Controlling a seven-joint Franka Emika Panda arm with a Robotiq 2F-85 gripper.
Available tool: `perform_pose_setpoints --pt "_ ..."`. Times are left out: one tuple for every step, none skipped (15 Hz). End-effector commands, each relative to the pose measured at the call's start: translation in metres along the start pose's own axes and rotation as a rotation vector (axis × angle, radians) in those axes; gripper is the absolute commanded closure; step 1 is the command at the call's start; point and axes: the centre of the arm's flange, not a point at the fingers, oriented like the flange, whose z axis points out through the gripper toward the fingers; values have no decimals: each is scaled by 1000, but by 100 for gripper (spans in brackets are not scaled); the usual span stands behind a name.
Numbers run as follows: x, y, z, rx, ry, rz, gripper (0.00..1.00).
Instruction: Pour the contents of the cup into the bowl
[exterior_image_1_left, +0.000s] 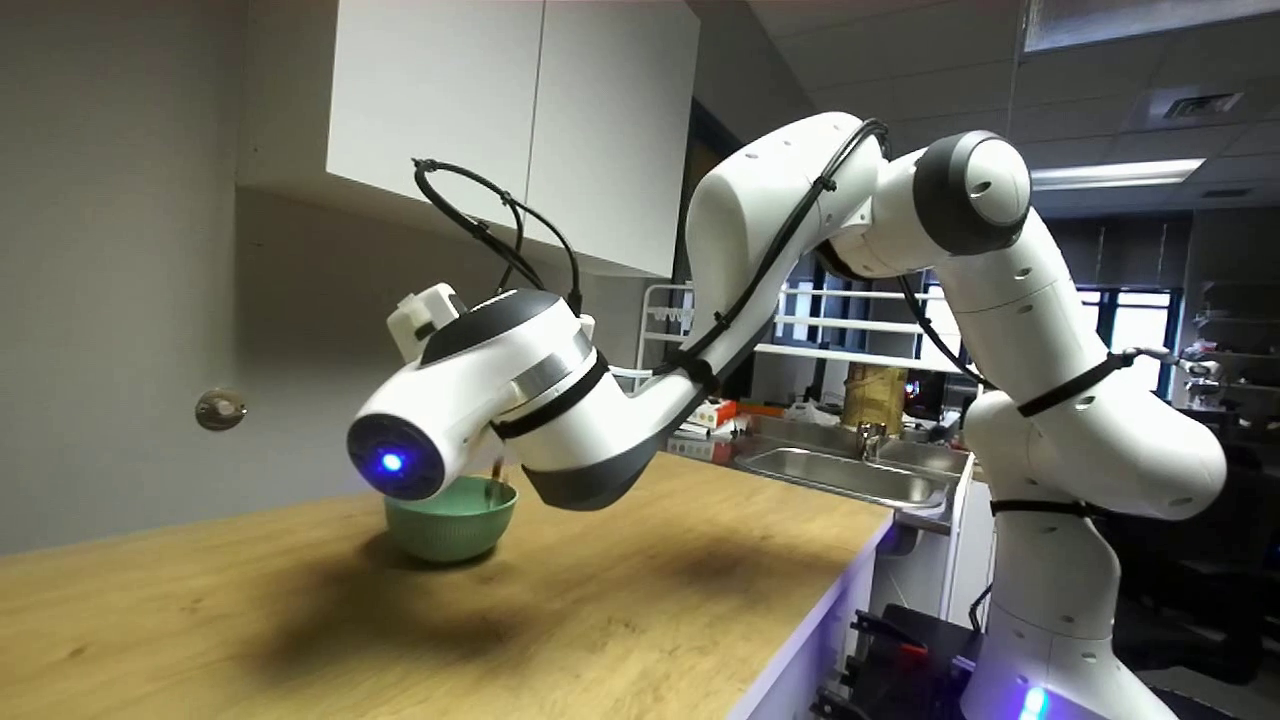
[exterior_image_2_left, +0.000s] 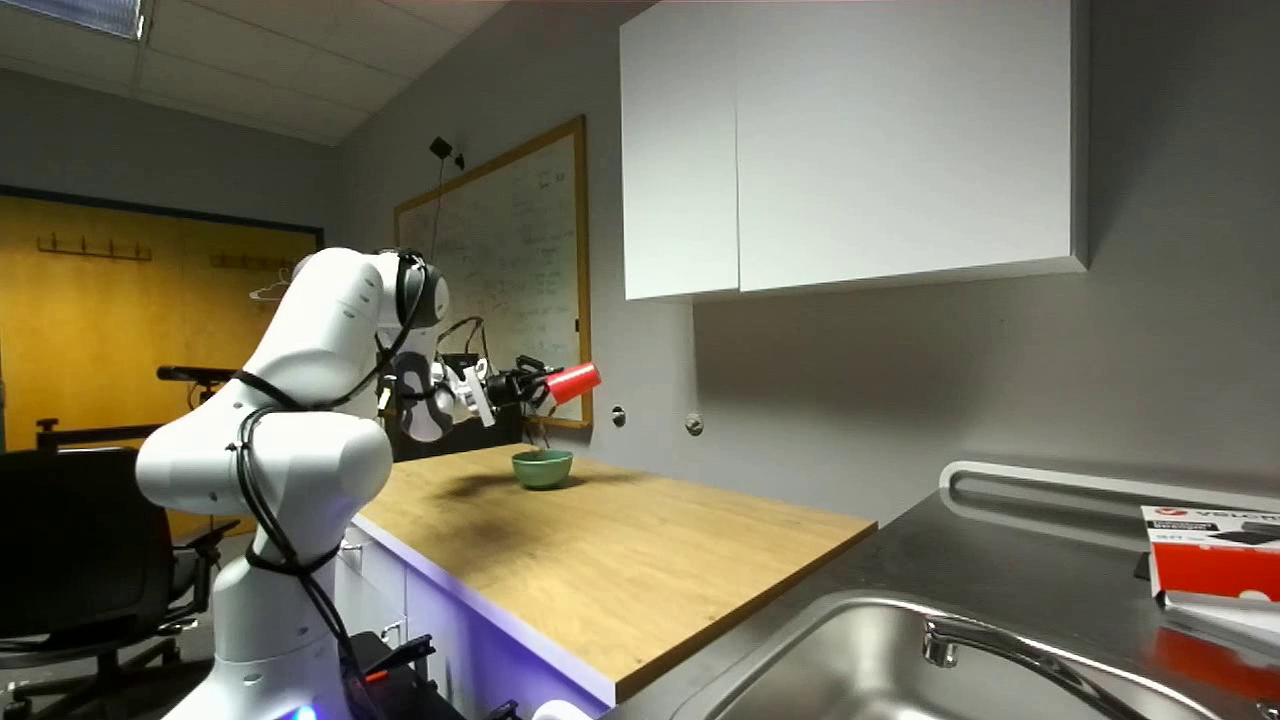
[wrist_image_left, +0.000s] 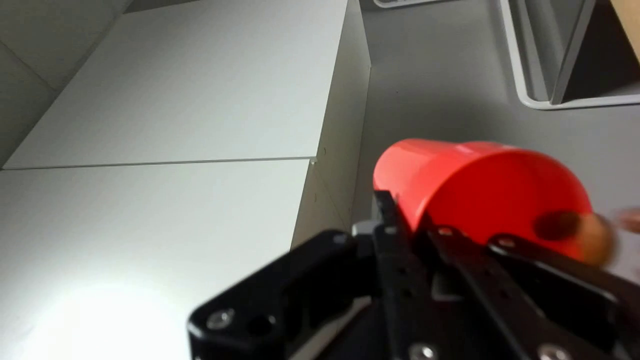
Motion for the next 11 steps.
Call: perform_pose_setpoints --pt "-21 11 14 -15 19 16 98" --pt "-22 12 15 -18 21 16 98" --pt "-23 13 17 -21 23 16 98" --pt "-23 13 17 -24 25 15 98" --pt "-23 14 17 -26 27 14 98" --pt "-23 14 17 -27 29 14 98" --pt "-23 15 17 -28 31 13 98" --pt "-23 16 17 -25 33 11 98" --pt "-23 17 16 -22 36 5 98" --pt "-23 16 16 -22 38 4 98" --pt "-22 17 15 -19 35 2 98"
